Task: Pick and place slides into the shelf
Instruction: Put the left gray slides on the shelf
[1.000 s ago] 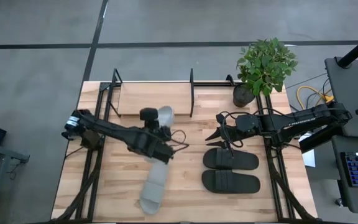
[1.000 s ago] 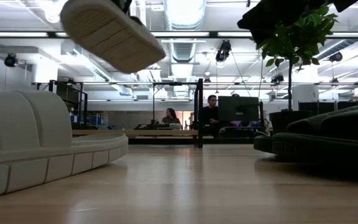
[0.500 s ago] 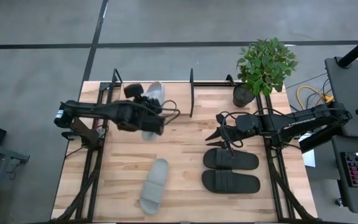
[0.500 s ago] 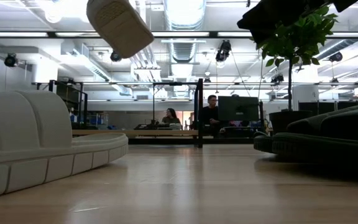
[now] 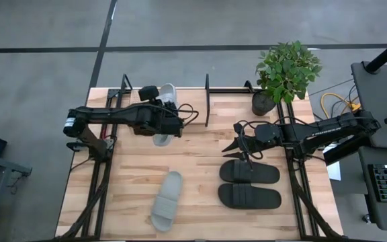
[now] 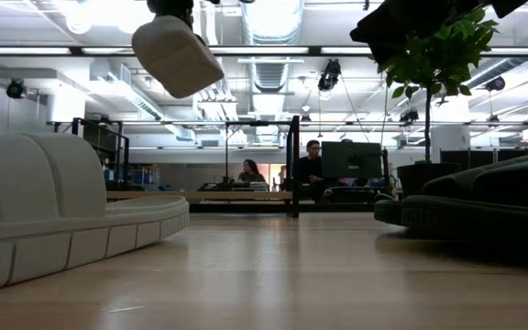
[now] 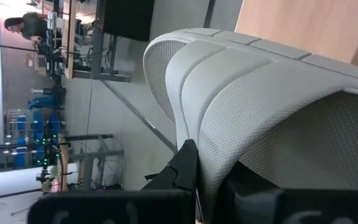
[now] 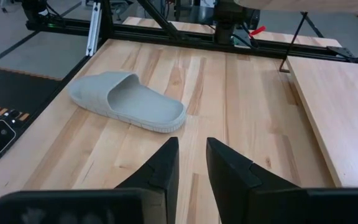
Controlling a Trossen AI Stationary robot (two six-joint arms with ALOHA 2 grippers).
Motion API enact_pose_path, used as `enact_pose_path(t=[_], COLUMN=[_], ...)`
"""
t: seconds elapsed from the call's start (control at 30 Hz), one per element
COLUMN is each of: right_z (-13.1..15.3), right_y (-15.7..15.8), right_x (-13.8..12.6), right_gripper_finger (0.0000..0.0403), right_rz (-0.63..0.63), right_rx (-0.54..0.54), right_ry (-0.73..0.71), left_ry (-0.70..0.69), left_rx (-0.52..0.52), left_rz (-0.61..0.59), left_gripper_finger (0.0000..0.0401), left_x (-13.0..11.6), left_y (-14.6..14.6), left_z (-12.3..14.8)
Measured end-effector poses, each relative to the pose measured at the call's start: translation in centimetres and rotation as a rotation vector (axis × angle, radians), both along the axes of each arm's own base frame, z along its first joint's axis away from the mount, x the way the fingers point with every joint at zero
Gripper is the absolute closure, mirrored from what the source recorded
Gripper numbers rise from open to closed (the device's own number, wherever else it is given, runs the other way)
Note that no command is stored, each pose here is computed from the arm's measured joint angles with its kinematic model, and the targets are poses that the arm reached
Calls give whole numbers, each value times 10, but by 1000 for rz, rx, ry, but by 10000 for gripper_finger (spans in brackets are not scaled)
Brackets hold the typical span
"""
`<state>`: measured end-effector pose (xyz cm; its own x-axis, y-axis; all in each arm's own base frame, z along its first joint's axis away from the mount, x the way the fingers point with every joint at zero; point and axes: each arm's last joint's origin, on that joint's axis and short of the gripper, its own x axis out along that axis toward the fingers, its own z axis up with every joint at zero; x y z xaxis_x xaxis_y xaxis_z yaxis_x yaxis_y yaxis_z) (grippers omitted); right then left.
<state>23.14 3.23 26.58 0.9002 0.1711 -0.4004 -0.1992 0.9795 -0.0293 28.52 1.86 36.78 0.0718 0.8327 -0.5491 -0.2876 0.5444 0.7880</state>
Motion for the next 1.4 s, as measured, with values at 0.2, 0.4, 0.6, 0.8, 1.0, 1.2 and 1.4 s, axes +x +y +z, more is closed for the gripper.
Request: enact_pose_path(t=[0.2,0.4,0.6,0.8,1.0,1.2,1.4], right_z=[0,0,0,0,0,0,0], right_y=[0,0,0,0,0,0,0], right_x=[0,0,0,0,0,0,0], right_gripper_finger=[324,317,321,330,325,318,319], right_rz=[0,0,0,0,1,1,2], right_rx=[0,0,0,0,-3,-3,-4], right_ry=[0,0,1,1,0,0,0], left_ry=[43,87,146,212,249,304,358], left_rx=[45,42,2,-19,-21,10,78], left_rz=[19,35,51,73,120,149,147], left_gripper_finger=[401,401,401,401,401,401,401], left_x=[-1,-2,-4,-8,-11,-16,-20], left_y=[5,9,14,23,36,46,46], left_z=[-9,-21,-36,-48,-61,-78,-97])
